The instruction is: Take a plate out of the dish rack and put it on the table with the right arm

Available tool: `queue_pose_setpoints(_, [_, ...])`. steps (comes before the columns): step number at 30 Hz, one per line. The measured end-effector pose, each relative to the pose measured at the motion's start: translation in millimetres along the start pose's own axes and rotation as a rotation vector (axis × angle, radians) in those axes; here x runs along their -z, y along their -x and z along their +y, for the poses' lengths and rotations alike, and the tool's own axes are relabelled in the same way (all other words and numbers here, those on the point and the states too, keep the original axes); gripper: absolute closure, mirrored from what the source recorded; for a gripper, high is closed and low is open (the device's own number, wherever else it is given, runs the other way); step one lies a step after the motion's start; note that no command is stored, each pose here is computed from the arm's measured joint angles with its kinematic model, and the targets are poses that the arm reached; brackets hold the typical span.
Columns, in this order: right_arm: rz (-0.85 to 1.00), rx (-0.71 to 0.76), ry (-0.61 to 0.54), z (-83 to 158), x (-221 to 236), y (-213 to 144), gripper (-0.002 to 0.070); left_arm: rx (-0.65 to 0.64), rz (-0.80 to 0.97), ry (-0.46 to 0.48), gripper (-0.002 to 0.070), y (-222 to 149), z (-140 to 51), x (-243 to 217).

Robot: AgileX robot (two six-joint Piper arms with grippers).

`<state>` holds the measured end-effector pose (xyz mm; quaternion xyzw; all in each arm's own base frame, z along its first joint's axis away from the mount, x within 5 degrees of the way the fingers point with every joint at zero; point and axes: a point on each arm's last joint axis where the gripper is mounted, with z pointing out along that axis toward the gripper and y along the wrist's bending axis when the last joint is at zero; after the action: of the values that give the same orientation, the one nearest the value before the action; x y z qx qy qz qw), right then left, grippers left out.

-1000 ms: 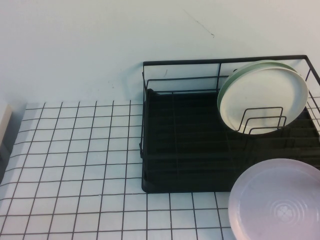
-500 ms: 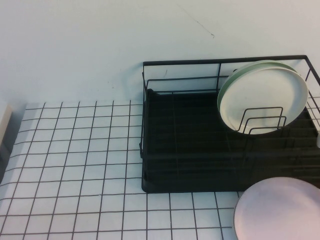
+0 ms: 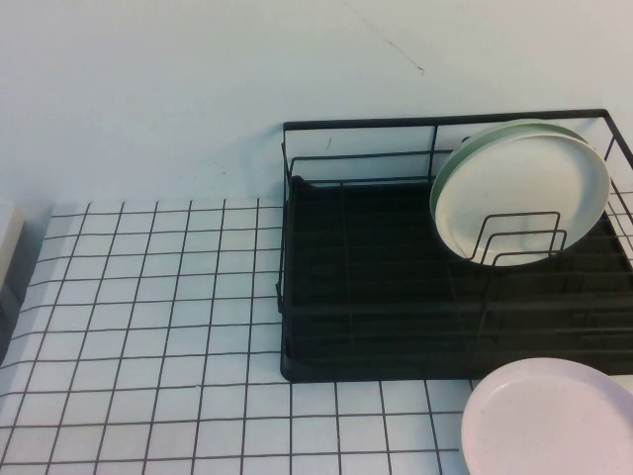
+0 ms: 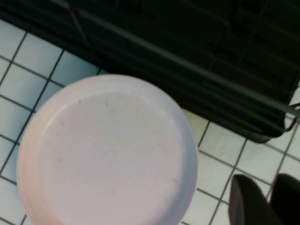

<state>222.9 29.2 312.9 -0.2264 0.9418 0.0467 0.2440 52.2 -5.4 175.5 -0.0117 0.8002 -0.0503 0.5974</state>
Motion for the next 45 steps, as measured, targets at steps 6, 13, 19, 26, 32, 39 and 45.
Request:
queue_pose_setpoints(6, [-0.214,0.045,-0.110,14.0,59.5,-13.6,0.0664,-0.006,0.000,0.000,0.0678,0.0,0.0,0.0])
queue_pose_setpoints(13, [-0.513,0.081,-0.249,25.7,100.0,-30.6,0.0675,-0.006,0.000,0.000,0.0678,0.0,0.0,0.0])
queue_pose_setpoints(19, [-0.760,0.081,-0.375,32.7,96.4,-61.3,0.0677,-0.006,0.000,0.000,0.0678,0.0,0.0,0.0])
queue_pose_setpoints(26, [-0.752,0.027,-0.337,39.1,59.5,-93.0,0.0678,-0.006,0.000,0.000,0.0678,0.0,0.0,0.0])
queue_pose_setpoints(32, [-0.643,0.036,-0.327,38.4,23.6,-112.1,0.0678,-0.006,0.000,0.000,0.0678,0.0,0.0,0.0])
queue_pose_setpoints(39, [-0.679,0.173,-0.391,39.1,18.5,-111.7,0.0678,-0.004,0.000,0.000,0.0678,0.0,0.0,0.0])
queue_pose_setpoints(45, [-0.775,0.119,-0.382,40.5,23.0,-109.3,0.0678,-0.001,0.000,0.000,0.0678,0.0,0.0,0.0])
